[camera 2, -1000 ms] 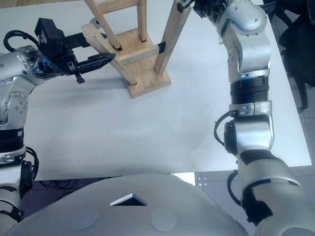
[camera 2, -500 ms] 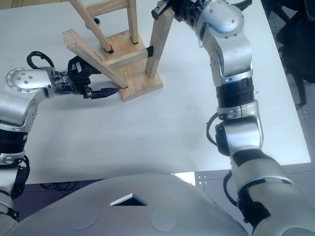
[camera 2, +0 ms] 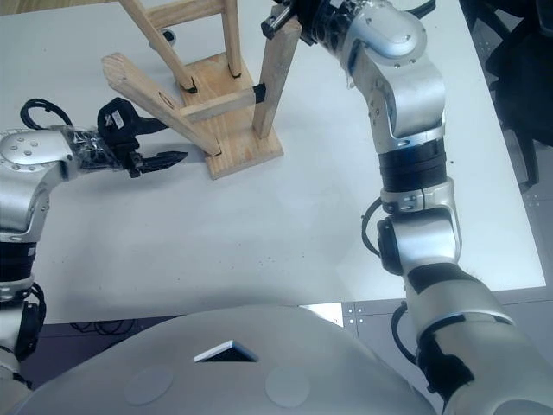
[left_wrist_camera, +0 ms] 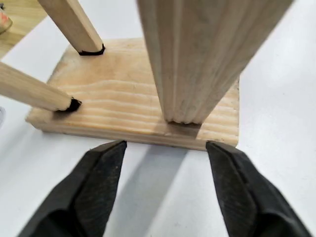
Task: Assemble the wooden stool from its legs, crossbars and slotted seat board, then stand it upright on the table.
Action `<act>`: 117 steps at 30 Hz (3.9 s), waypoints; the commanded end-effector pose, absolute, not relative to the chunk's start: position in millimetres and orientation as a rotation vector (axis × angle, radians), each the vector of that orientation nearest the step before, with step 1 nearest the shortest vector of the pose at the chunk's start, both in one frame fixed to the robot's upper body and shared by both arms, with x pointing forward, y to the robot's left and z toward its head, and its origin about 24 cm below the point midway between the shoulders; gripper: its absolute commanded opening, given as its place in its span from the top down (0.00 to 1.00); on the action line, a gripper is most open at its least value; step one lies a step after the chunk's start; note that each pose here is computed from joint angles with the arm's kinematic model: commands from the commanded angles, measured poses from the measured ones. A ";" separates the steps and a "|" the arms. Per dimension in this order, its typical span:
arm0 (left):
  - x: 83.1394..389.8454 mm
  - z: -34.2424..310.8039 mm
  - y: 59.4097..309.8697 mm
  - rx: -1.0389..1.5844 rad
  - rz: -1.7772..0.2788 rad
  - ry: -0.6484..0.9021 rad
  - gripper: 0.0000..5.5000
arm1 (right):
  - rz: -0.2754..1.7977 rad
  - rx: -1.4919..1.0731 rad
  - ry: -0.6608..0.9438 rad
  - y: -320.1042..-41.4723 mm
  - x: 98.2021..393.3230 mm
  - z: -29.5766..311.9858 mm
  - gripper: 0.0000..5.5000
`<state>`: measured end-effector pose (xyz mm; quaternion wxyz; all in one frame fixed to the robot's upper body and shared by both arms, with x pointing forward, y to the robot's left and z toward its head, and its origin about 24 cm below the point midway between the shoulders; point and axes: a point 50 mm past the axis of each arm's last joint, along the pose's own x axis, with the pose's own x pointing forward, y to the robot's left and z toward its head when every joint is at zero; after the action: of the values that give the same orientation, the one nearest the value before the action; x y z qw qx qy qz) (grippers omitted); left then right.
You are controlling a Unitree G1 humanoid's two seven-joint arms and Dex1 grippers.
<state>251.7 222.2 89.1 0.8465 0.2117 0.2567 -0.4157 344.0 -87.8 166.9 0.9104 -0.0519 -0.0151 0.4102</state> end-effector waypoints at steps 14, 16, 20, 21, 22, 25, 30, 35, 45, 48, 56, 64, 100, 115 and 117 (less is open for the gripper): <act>211.6 70.8 219.5 0.414 -1.063 0.750 0.82 | 0.912 -0.079 0.346 -81.8 324.7 88.1 1.00; 207.9 68.3 214.9 0.402 -1.088 0.757 0.82 | 0.916 -0.080 0.351 -81.6 323.9 87.4 1.00; 198.0 62.2 198.1 0.365 -1.171 0.766 0.82 | 0.927 -0.079 0.356 -80.1 323.8 88.4 1.00; 196.5 59.6 193.0 0.355 -1.188 0.765 0.82 | 0.932 -0.076 0.360 -79.4 323.4 88.6 1.00; 195.3 57.3 188.8 0.345 -1.198 0.764 0.82 | 0.939 -0.073 0.364 -78.5 322.9 89.0 1.00; 197.9 44.5 187.8 0.335 -1.152 0.787 0.82 | 0.979 -0.078 0.392 -76.9 317.4 87.6 1.00; 202.1 31.1 201.1 0.391 -1.073 0.830 0.82 | 1.037 -0.107 0.411 -75.5 310.8 92.8 1.00; 221.9 29.8 211.9 0.436 -0.956 0.774 0.82 | 1.093 -0.137 0.414 -68.7 307.1 101.3 1.00; 246.8 38.2 232.8 0.519 -0.873 0.744 0.82 | 1.085 -0.158 0.399 -67.0 314.0 108.7 1.00; 249.2 41.7 235.5 0.516 -0.835 0.716 0.82 | 1.080 -0.149 0.411 -68.7 311.3 105.8 1.00; 295.8 45.7 224.3 0.456 -0.626 0.566 0.82 | 1.217 -0.137 0.347 -16.8 310.7 128.4 1.00; 323.0 42.0 205.0 0.403 -0.592 0.501 0.82 | 1.314 -0.193 0.307 21.0 309.5 140.4 1.00; 264.5 51.1 153.3 0.150 -0.767 0.226 0.62 | 0.955 0.685 0.015 -149.7 334.0 222.5 1.00; 232.6 59.8 209.1 -0.117 -1.147 0.370 0.79 | 1.013 0.528 -0.067 -213.1 336.9 229.0 1.00; 231.3 65.4 216.5 -0.166 -1.186 0.412 0.79 | 1.104 0.459 0.034 -206.3 331.1 203.4 1.00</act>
<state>238.3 211.8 71.0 0.8285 -0.0405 0.1484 -0.5384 335.6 -208.6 225.1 0.8328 0.2410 -0.0262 0.4976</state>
